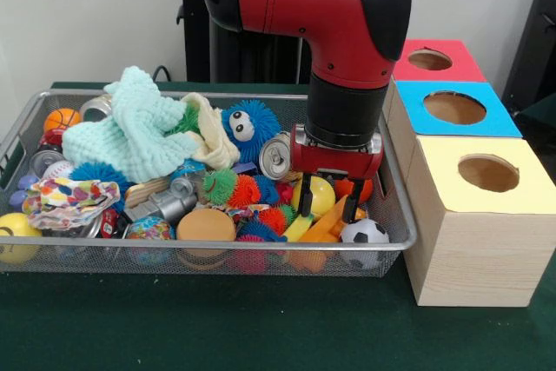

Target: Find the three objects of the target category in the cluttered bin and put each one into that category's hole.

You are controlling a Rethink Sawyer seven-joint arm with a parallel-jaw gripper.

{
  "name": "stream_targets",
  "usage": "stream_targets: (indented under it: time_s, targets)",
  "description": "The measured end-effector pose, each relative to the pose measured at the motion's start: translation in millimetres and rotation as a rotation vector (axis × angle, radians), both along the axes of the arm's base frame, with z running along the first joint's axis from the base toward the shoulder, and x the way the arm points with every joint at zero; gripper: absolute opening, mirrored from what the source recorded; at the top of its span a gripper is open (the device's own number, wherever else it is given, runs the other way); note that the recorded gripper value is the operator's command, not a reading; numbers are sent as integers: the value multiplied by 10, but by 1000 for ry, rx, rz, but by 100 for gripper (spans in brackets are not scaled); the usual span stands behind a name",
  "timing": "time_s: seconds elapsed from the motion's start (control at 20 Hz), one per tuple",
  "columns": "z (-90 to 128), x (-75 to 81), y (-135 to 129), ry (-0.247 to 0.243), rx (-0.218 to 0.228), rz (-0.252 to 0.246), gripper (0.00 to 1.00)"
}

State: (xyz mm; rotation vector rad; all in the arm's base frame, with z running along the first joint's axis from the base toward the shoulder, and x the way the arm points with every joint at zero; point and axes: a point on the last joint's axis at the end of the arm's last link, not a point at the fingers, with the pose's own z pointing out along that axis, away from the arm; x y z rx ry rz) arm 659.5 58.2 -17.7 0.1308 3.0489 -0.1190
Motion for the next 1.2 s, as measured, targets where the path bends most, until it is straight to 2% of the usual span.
stream_targets:
  time_s: [0.35, 0.65, 0.95, 1.15, 1.2]
  targets:
    - [-24, -18, 5, 3, -2, 9, 100]
    - [-131, -69, 13, 12, -1, 10, 100]
    - [-180, -58, 25, 2, -2, 14, 100]
    - [-192, 8, 19, 33, -2, 13, 100]
    - [-194, 53, 14, 58, -1, 11, 100]
